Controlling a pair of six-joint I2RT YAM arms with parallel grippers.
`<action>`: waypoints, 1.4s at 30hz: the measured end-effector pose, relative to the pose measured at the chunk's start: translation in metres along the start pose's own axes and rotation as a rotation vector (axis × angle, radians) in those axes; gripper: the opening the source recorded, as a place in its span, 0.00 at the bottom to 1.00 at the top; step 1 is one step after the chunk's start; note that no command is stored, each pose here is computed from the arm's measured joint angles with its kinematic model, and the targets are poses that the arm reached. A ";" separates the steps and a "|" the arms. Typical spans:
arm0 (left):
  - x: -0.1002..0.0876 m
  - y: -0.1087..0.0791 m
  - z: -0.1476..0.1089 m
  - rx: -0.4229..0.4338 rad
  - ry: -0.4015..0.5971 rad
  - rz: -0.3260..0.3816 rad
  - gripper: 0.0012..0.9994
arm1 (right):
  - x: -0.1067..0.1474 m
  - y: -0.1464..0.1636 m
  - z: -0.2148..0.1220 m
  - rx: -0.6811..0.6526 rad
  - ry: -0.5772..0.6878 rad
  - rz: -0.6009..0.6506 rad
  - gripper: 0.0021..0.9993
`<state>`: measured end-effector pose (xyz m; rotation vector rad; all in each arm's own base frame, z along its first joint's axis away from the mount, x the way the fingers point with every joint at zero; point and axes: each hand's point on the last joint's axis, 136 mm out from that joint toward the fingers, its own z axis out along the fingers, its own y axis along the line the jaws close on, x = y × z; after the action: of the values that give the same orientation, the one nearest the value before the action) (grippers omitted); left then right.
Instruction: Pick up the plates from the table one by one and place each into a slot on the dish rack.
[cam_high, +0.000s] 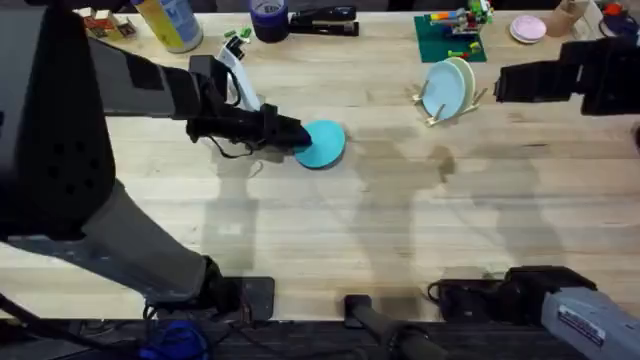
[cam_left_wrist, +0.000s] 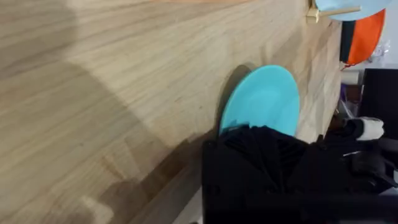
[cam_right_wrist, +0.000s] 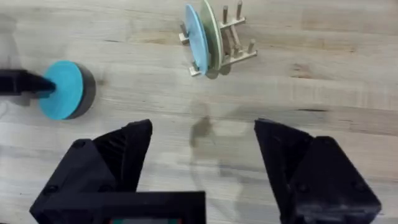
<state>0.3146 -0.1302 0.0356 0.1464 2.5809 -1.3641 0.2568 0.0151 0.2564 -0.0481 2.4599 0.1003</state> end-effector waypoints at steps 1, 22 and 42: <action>0.000 0.000 0.000 0.000 0.000 0.000 0.04 | 0.000 0.000 0.000 0.000 0.000 0.000 0.99; 0.001 0.000 0.000 0.001 0.004 -0.005 0.04 | 0.004 0.064 0.013 -0.361 0.150 0.309 1.00; 0.001 0.000 0.000 0.001 0.004 -0.005 0.04 | 0.031 0.127 0.007 -0.369 0.274 0.339 1.00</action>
<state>0.3134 -0.1305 0.0353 0.1430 2.5850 -1.3685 0.2293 0.1417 0.2391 0.2091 2.6660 0.7378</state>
